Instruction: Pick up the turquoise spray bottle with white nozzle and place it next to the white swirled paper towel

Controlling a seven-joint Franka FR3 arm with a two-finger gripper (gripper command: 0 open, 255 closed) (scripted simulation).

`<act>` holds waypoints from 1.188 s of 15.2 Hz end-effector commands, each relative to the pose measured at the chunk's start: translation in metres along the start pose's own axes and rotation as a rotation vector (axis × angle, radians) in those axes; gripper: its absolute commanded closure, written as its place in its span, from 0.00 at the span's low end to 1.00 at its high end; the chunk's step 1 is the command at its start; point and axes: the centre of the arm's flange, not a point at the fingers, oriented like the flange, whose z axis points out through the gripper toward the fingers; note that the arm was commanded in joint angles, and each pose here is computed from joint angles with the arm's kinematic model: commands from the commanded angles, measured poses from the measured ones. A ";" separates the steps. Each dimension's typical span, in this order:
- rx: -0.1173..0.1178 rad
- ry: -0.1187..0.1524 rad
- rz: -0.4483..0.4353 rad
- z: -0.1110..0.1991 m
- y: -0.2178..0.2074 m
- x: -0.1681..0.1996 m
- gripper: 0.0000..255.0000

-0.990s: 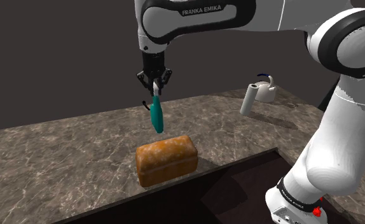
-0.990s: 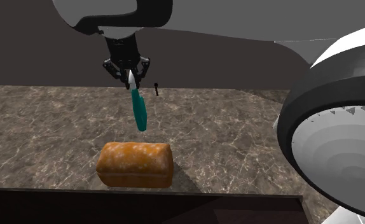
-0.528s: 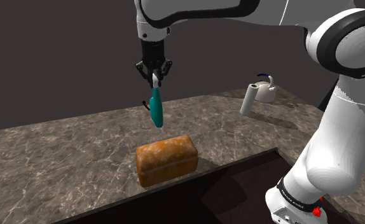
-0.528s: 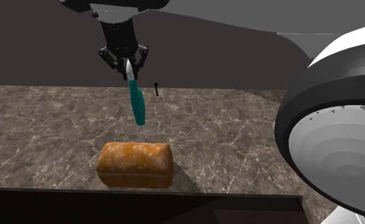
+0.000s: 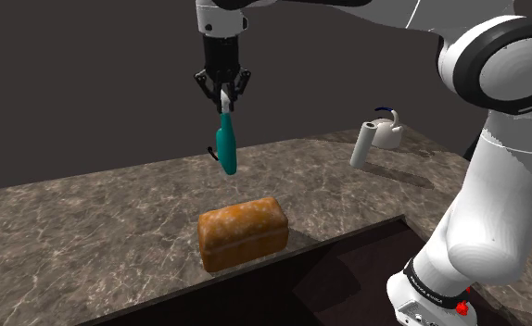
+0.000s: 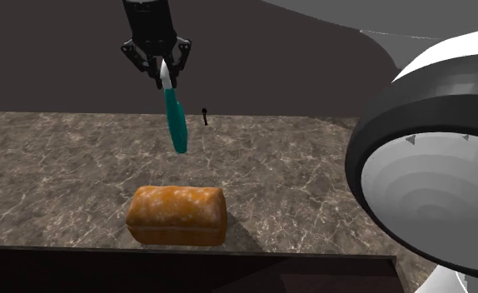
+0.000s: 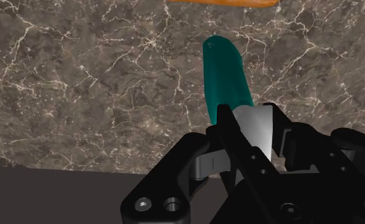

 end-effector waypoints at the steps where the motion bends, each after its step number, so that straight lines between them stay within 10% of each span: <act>1: 0.000 0.000 0.000 -0.010 0.000 0.000 1.00; 18: 0.000 0.000 0.000 -0.093 0.013 -0.003 1.00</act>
